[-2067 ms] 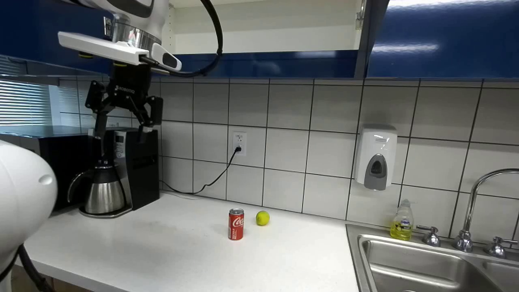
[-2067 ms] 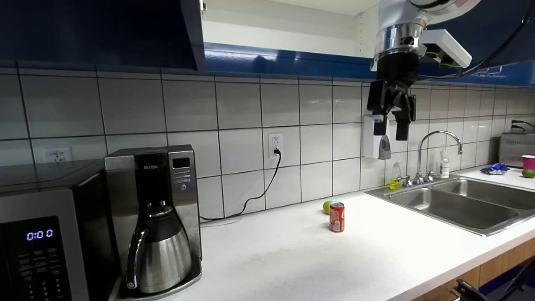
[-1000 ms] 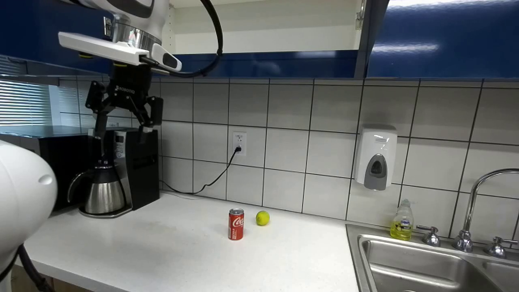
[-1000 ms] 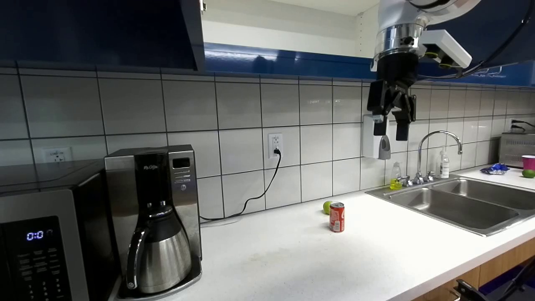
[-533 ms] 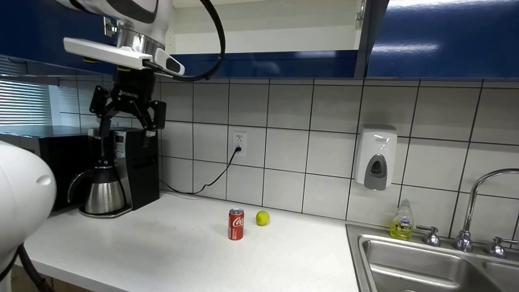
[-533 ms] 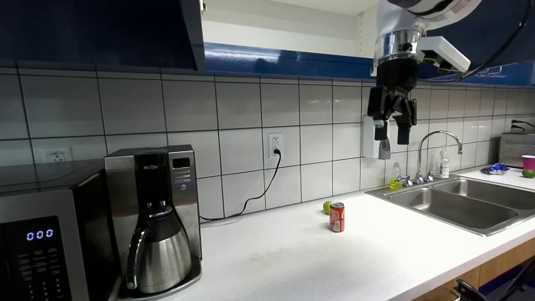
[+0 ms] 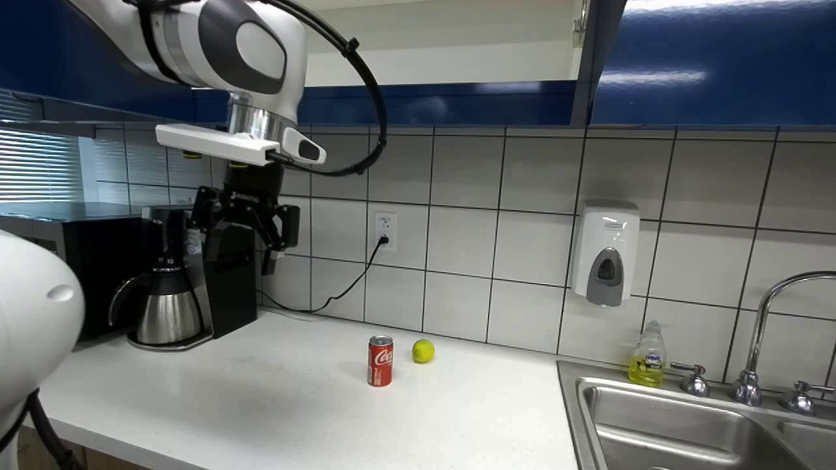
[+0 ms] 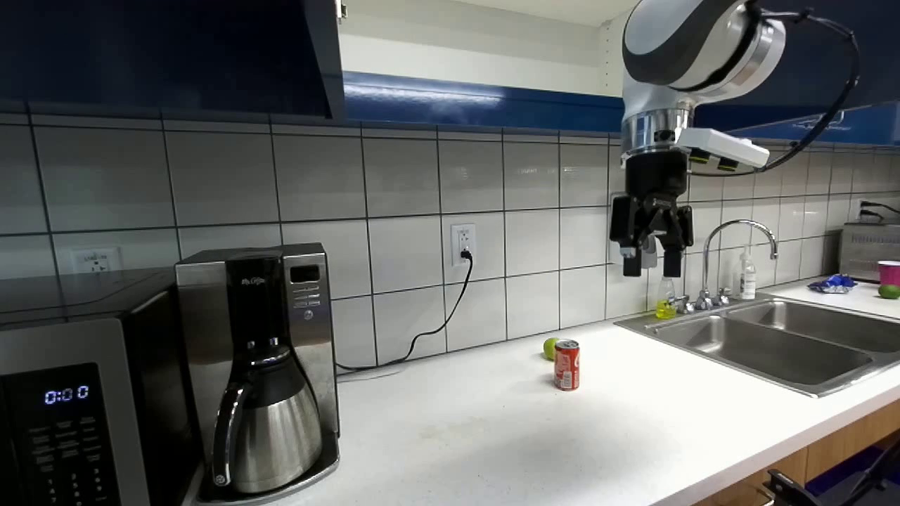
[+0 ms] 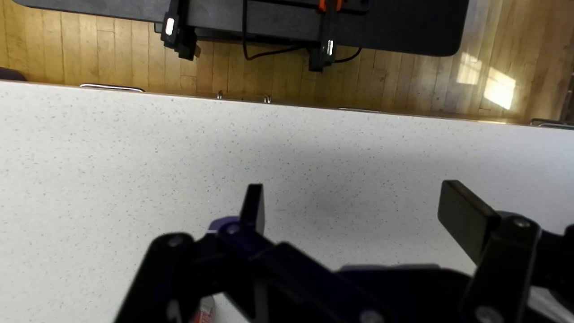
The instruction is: Put the red can in the open upper cabinet.
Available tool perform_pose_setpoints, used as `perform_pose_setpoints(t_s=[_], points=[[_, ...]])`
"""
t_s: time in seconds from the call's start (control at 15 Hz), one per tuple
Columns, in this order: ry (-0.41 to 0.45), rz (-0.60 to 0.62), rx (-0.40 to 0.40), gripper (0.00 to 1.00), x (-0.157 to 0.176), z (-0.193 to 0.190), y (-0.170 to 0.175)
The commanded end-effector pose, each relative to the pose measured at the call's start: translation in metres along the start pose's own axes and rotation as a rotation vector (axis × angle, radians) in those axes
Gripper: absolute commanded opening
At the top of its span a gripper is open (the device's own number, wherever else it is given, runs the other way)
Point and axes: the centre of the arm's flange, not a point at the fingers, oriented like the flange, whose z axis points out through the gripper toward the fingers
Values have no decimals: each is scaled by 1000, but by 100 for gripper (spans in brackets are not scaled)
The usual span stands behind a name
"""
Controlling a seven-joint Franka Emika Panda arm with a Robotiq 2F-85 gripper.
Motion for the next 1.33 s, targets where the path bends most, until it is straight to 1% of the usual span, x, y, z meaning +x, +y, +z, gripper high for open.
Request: perform_pose_setpoints(t_s=[0.0, 0.4, 0.8, 1.07, 1.27], points=[[-9, 0, -29, 100, 30, 30, 20], [-9, 4, -48, 100, 69, 77, 34], [3, -6, -99, 100, 103, 128, 53], [29, 3, -117, 100, 124, 154, 65], [60, 12, -135, 100, 140, 167, 74]])
